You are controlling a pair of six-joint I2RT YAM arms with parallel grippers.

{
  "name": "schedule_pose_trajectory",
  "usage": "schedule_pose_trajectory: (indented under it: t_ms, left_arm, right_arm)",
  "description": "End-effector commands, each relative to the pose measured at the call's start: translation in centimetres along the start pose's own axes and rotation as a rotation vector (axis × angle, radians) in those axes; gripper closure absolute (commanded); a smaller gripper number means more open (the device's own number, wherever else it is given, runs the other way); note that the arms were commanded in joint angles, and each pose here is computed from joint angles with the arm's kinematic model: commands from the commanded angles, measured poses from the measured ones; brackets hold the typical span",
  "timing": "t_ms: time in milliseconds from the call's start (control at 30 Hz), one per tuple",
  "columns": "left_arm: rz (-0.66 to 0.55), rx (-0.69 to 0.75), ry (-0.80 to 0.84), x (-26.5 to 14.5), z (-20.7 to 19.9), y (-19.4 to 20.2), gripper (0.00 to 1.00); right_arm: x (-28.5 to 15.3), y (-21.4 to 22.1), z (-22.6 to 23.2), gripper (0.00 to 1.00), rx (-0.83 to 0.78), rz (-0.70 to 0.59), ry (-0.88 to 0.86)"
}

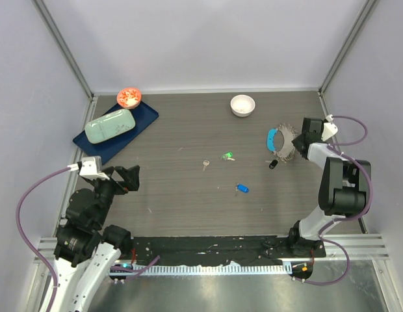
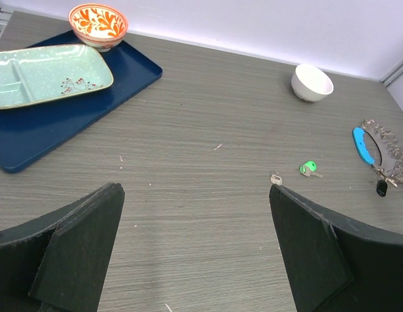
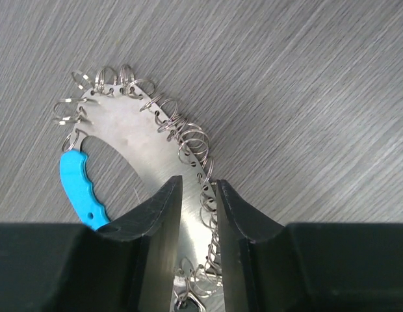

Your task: Put the keys on the keyring

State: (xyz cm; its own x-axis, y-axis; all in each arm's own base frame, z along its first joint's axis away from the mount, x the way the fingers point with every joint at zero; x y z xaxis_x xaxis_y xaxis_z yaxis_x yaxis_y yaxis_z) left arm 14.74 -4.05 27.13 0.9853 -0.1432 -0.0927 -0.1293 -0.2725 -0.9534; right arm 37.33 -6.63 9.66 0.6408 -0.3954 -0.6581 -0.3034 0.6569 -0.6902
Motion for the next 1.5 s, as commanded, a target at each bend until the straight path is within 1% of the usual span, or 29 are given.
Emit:
schedule_pose_trajectory:
  t_ms: [0, 300, 633, 833, 1167, 1367, 1400, 1467]
  left_arm:
    - [-0.019, 0.006, 0.006, -0.1, 0.0, -0.2, 0.00]
    - [-0.013, 0.007, 0.003, 0.0, 0.0, -0.2, 0.00]
    - [-0.008, 0.009, 0.001, 0.1, 0.0, -0.1, 0.00]
    - [-0.006, 0.009, 0.001, 0.2, 0.0, -0.1, 0.00]
    - [-0.008, 0.009, 0.001, 0.1, 0.0, -0.1, 0.00]
    - [-0.007, 0.009, 0.004, 0.1, 0.0, -0.1, 0.00]
    - [-0.008, 0.008, 0.005, 0.1, 0.0, -0.1, 0.00]
    - [-0.008, 0.008, 0.005, 0.1, 0.0, -0.1, 0.00]
  right_arm:
    - [1.0, -1.1, 1.0, 0.67, 0.120, -0.051, -0.040]
    - [2.7, 0.0, 0.4, 0.72, 0.157, -0.026, -0.023]
    - [2.6, 0.3, -0.1, 0.72, 0.155, -0.023, -0.012]
    - [2.0, 0.0, -0.1, 0.69, 0.161, -0.038, -0.020]
    - [2.8, 0.6, 0.3, 0.72, 0.193, -0.017, -0.045]
    - [2.7, 0.4, 0.3, 0.81, 0.193, -0.028, -0.045]
    - [2.7, 0.3, 0.4, 0.85, 0.195, -0.031, -0.050]
    - [2.6, 0.2, 0.4, 0.86, 0.197, -0.031, -0.055]
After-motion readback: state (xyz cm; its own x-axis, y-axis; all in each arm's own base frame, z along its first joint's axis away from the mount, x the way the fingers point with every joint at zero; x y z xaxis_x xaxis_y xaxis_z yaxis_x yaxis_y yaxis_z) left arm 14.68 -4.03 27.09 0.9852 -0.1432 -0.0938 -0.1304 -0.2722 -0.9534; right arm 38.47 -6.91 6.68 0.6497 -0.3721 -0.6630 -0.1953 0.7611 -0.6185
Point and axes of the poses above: each gripper's point midway between its finger pads, its own x axis out along the fingers, its own z axis along the line the jaws close on, y = z × x, the point moved 5 cm from there along -x, back along the fingers
